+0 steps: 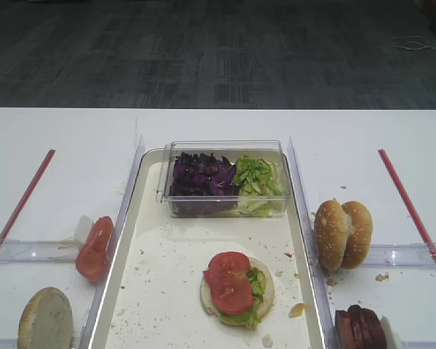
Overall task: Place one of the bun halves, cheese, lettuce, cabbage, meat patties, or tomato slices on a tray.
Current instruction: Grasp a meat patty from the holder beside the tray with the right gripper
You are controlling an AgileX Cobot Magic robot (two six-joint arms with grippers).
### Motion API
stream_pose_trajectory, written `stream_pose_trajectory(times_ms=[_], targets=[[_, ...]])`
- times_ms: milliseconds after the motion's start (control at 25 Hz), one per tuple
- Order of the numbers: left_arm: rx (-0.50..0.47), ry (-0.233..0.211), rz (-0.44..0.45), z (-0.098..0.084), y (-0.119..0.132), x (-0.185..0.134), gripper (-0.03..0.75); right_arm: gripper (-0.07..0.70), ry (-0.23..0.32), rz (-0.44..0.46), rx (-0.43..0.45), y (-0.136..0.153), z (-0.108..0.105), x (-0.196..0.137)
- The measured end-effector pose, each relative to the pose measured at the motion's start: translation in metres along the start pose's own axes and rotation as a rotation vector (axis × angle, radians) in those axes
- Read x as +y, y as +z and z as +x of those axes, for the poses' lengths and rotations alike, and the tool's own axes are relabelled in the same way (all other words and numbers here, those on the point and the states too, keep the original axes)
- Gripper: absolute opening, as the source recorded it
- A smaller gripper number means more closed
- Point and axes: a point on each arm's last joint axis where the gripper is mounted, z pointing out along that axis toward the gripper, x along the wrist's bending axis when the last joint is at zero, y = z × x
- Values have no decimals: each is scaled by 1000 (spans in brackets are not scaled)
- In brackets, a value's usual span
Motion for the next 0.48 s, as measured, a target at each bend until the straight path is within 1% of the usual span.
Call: stream_pose_trajectory(times_ms=[480], targets=[[0, 0, 0, 0, 0, 0, 544, 663, 0, 0, 0, 0, 0, 0]])
